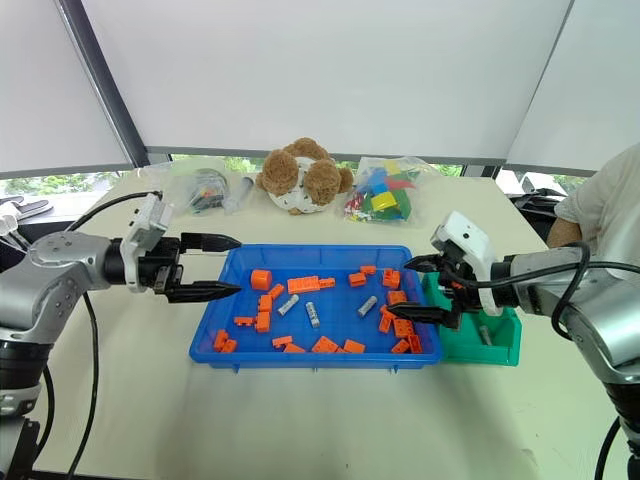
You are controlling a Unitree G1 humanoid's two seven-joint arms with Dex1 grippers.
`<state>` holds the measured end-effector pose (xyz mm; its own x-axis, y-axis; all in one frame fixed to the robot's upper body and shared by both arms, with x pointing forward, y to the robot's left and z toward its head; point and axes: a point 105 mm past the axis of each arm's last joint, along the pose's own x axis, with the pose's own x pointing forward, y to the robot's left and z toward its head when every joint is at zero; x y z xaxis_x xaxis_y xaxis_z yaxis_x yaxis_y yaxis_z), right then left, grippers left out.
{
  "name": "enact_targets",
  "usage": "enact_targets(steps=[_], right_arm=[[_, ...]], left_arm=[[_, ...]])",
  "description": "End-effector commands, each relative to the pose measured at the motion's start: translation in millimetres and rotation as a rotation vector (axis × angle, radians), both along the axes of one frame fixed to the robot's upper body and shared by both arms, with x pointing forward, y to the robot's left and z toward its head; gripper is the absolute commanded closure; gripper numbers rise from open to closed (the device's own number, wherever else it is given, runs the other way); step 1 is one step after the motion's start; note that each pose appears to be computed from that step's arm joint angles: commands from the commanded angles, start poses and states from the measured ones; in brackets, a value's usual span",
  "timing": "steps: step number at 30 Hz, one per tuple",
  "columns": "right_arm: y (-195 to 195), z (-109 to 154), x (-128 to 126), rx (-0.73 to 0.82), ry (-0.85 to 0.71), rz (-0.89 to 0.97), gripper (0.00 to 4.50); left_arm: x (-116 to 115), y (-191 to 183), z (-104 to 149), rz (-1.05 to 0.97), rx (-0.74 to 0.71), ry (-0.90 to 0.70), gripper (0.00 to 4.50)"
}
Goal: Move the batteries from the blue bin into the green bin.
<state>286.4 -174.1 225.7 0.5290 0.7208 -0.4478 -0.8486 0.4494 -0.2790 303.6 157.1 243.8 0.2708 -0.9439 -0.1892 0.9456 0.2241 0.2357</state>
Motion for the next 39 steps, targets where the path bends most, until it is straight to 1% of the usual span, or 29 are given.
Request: enact_targets(steps=[1,7,15,23,26,30,34,39], right_arm=[[2,8,-2,0.0,-0.041,0.011,0.02],[3,7,-1,0.004,-0.045,0.007,0.02],[4,9,4,0.012,-0.068,-0.01,0.02],[15,9,9,0.027,-0.075,0.009,0.02],[31,8,15,0.068,-0.065,0.014,0.02],[71,-1,28,0.116,-0.031,0.034,0.02],[111,-25,41,0.102,0.034,0.047,0.02],[143,-46,63,0.08,0.077,-0.023,0.02]], left_arm=[[-5,0,9,-0.01,-0.004,-0.043,0.0],[-6,0,13,-0.018,-0.007,-0.05,0.0],[-7,8,9,-0.002,0.018,-0.042,0.0],[-7,11,6,0.008,0.033,-0.042,0.0],[-5,13,7,0.015,0.034,-0.045,0.0],[-2,11,9,0.014,0.02,-0.053,0.0],[1,8,13,0.008,0.011,-0.062,0.0],[4,8,21,0.006,-0.014,-0.064,0.0]])
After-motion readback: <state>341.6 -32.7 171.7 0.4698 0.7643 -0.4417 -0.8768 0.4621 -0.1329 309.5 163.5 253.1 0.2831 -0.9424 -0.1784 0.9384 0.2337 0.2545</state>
